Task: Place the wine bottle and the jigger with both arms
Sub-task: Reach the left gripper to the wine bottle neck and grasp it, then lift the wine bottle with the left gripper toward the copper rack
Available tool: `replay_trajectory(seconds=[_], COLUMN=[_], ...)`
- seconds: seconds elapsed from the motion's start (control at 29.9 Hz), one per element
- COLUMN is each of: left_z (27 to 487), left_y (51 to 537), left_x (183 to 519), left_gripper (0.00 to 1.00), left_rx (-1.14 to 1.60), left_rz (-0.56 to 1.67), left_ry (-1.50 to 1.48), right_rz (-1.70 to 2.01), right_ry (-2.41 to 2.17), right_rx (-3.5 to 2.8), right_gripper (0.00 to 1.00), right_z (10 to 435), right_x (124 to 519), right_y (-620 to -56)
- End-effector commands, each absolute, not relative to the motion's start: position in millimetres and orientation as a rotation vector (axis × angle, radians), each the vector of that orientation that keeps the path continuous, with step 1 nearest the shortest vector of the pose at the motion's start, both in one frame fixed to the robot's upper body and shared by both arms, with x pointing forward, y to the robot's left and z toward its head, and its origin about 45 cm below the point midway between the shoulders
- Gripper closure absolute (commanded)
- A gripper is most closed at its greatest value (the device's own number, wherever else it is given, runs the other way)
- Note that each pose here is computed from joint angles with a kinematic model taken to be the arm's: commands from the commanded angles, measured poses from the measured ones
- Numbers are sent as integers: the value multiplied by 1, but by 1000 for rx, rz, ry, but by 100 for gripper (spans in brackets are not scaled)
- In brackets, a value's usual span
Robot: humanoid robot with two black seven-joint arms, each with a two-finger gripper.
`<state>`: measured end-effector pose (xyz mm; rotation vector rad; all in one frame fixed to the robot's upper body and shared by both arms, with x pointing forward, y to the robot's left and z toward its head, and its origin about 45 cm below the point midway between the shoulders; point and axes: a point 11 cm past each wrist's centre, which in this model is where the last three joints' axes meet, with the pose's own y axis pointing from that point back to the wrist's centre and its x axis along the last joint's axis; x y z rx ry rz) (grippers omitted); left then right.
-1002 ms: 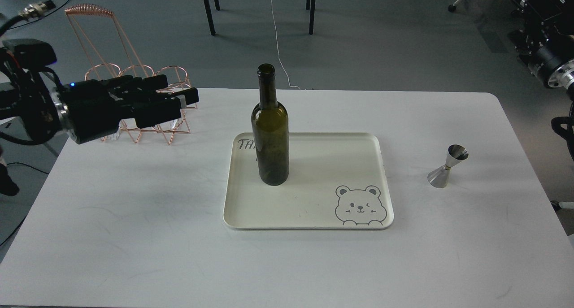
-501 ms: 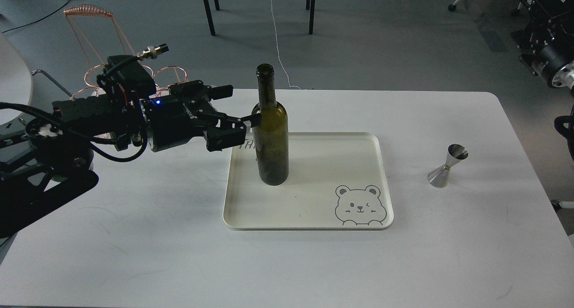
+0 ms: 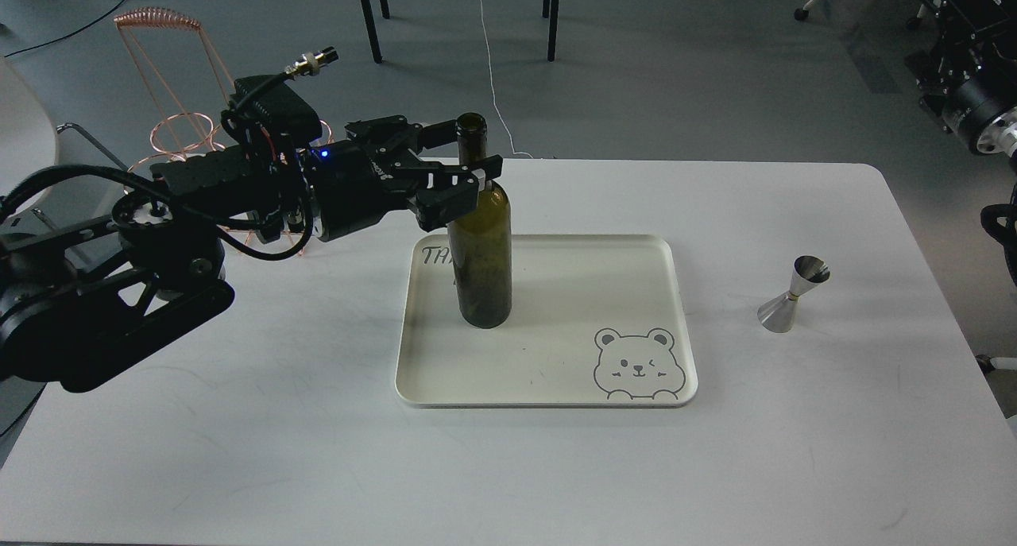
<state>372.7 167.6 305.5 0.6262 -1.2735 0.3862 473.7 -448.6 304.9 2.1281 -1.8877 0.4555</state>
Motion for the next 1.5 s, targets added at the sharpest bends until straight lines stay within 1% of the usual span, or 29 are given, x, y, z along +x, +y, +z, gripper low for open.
replay_trajectory(seconds=[0.0,0.03,0.1,0.17,0.3,0.53,0.6,0.74,1.04,1.14,1.27,1.47], left_z=[305,305,305,306,306,310,321,344,408,413,427,428], left_y=[165,164,163,164,163,166,172,187,262,289,310,331], left_x=[374,374,375,375,375,375,378,386,405,417,428,435], left_gripper=[29,30,37,49,66,82,86,87,87,86,86,86], left_rx=[633,636,638,642,637,634,623,625,735,790,816,860], left_rz=[396,398,403,406,404,412,450,508,652,699,736,773], left_ry=[-1271,-1272,-1272,-1273,-1274,-1279,-1300,-1338,-1363,-1359,-1375,-1359], right_rz=[457,458,457,457,454,453,455,460,464,462,460,462], right_ry=[-1889,-1890,-1891,-1891,-1892,-1889,-1889,-1891,-1895,-1892,-1890,-1890], right_rx=[2127,2125,2123,2123,2119,2126,2127,2129,2120,2125,2131,2131], right_gripper=[3,3,3,3,3,3,3,3,3,3,3,3], right_z=[305,305,304,304,303,302,303,305,307,306,305,306], right_x=[474,474,474,474,473,474,474,475,474,475,475,476], right_y=[-448,-449,-449,-449,-450,-447,-447,-446,-450,-447,-445,-445])
